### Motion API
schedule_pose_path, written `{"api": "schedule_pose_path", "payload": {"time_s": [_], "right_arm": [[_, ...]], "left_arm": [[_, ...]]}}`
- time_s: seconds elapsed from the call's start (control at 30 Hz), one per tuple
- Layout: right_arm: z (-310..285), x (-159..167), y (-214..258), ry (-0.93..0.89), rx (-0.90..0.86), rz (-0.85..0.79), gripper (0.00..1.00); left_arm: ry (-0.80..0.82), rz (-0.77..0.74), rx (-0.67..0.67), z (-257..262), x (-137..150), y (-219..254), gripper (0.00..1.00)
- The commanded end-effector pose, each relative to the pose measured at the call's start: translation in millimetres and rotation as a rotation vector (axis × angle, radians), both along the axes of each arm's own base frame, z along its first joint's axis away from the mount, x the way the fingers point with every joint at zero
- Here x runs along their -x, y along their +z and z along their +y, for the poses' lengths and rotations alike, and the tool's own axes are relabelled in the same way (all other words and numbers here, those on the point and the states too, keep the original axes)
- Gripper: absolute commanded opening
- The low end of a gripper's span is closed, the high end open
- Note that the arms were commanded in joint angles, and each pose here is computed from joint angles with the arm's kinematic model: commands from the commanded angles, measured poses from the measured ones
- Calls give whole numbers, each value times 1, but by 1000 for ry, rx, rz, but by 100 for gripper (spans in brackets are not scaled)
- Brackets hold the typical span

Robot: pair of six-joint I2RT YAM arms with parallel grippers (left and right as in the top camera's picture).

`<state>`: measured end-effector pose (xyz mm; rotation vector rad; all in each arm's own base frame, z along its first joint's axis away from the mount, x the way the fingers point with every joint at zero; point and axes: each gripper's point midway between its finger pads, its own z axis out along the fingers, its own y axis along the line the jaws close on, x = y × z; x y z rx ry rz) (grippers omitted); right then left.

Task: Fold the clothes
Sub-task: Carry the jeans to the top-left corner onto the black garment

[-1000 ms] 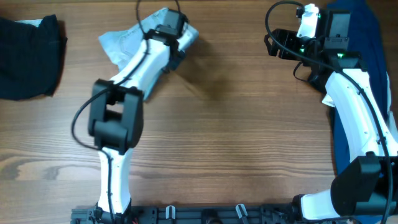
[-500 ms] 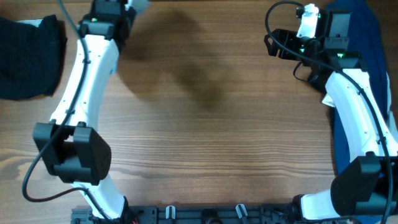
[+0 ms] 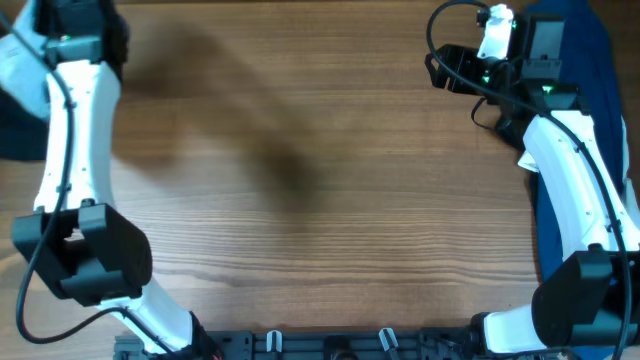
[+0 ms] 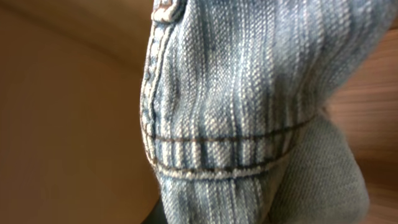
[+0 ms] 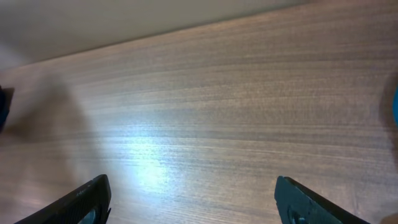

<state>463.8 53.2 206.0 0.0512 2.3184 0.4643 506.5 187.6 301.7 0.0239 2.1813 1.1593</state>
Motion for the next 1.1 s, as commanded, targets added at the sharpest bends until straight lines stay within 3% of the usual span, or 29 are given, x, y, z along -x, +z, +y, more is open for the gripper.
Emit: {"api": "schedule_pose_path", "payload": {"time_s": [0.0, 0.33, 0.5, 0.8, 1.07], "right_arm": [[6, -1, 2, 16, -21, -2, 85], [5, 2, -1, 14, -12, 15, 85], [5, 2, -4, 14, -13, 22, 85], [5, 2, -14, 14, -13, 50, 85], [5, 2, -20, 13, -13, 65, 85]], "left_arm": [[105, -130, -77, 40, 29, 64, 4], [172, -158, -172, 138, 40, 65, 4], [163, -92, -150, 166, 31, 24, 4], [137, -46, -36, 167, -18, -87, 4], [89, 33, 118, 116, -46, -169, 4]]}}
